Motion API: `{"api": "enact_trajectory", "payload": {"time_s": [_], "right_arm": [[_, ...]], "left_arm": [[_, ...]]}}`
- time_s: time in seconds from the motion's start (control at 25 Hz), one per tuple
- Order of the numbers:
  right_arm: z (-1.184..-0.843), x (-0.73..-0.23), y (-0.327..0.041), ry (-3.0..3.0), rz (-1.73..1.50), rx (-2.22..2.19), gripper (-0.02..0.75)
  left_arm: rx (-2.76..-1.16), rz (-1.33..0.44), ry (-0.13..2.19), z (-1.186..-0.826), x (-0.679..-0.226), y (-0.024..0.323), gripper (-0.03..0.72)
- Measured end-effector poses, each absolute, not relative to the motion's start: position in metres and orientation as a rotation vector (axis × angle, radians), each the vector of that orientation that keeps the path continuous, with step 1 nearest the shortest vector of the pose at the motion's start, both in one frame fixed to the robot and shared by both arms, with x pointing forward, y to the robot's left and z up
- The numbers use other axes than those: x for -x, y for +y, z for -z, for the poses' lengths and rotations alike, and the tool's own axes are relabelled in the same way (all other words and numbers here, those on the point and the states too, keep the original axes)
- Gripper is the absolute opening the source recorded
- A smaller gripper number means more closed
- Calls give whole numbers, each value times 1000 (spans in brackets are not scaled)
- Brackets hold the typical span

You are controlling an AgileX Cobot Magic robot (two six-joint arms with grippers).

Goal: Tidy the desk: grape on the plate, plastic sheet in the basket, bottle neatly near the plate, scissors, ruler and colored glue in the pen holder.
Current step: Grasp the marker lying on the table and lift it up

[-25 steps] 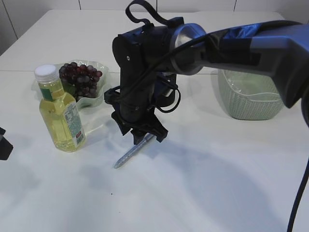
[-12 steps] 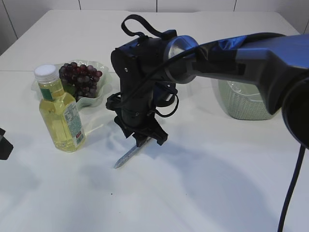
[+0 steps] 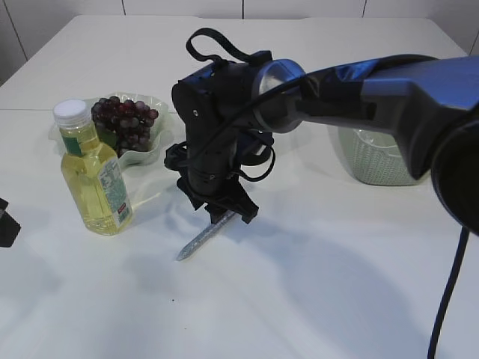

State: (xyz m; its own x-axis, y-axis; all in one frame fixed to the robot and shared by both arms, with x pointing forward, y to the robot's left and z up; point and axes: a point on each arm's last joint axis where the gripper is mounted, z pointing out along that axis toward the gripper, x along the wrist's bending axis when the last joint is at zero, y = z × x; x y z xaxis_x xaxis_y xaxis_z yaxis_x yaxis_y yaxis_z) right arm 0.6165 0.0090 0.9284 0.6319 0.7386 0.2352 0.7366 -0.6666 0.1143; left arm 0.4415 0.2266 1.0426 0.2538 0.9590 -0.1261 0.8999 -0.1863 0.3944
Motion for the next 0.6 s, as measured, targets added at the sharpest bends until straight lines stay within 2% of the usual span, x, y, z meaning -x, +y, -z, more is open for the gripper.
{"api": "enact_trajectory", "payload": {"time_s": [0.6], "right_arm": [[-906, -616, 11, 1268, -333, -2862, 330]], "left_arm": [[-2137, -219, 1688, -1043, -443, 226, 242]]}}
